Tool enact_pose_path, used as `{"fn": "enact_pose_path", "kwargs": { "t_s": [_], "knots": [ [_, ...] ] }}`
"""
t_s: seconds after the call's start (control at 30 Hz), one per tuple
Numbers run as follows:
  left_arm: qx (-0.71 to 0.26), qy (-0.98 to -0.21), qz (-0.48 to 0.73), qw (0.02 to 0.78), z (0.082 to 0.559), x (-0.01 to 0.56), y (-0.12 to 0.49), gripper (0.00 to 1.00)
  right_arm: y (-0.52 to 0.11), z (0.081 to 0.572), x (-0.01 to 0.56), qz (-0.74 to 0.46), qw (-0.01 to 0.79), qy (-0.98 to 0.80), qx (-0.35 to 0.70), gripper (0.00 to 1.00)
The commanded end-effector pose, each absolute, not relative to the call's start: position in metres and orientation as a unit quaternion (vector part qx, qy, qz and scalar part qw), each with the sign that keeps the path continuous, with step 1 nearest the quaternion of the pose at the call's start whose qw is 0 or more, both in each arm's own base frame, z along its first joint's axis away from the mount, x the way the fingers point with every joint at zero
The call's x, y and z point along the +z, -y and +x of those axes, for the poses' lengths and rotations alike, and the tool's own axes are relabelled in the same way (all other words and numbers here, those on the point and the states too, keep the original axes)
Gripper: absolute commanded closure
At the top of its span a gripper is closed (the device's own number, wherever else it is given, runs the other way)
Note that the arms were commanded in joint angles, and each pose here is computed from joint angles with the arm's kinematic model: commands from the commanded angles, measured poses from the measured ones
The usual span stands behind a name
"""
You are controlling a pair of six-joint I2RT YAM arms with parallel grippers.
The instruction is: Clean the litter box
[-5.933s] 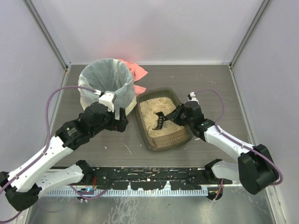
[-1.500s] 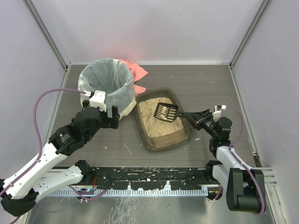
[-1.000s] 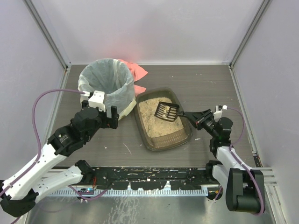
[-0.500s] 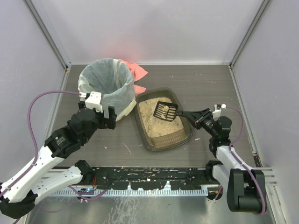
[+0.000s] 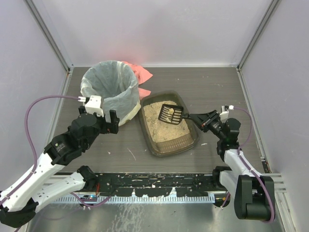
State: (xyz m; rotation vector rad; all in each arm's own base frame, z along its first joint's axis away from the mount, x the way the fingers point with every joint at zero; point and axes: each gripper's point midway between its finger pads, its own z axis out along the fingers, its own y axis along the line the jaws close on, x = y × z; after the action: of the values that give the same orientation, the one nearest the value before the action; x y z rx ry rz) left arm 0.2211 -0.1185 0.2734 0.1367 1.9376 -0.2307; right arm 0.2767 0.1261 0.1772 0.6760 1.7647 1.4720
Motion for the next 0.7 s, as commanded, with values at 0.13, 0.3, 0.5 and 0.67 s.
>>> {"fn": "enact_pose_path", "kwargs": {
  "t_s": [0.13, 0.3, 0.5, 0.67],
  "knots": [
    [-0.103, -0.819, 0.037, 0.563, 0.219, 0.275, 0.114, 0.02, -0.117, 0.285, 0.196, 0.258, 0.393, -0.671, 0.574, 0.99],
    [-0.106, -0.816, 0.026, 0.568, 0.218, 0.274, 0.110, 0.02, -0.130, 0.283, 0.206, 0.220, 0.386, -0.678, 0.585, 1.00],
    [-0.090, -0.814, 0.006, 0.574, 0.216, 0.276, 0.097, 0.02, -0.119, 0.290, 0.224, 0.237, 0.407, -0.663, 0.582, 0.99],
    [-0.081, -0.803, -0.029, 0.589, 0.214, 0.280, 0.083, 0.02, -0.114, 0.304, 0.262, 0.235, 0.435, -0.661, 0.565, 1.00]
  ]
}}
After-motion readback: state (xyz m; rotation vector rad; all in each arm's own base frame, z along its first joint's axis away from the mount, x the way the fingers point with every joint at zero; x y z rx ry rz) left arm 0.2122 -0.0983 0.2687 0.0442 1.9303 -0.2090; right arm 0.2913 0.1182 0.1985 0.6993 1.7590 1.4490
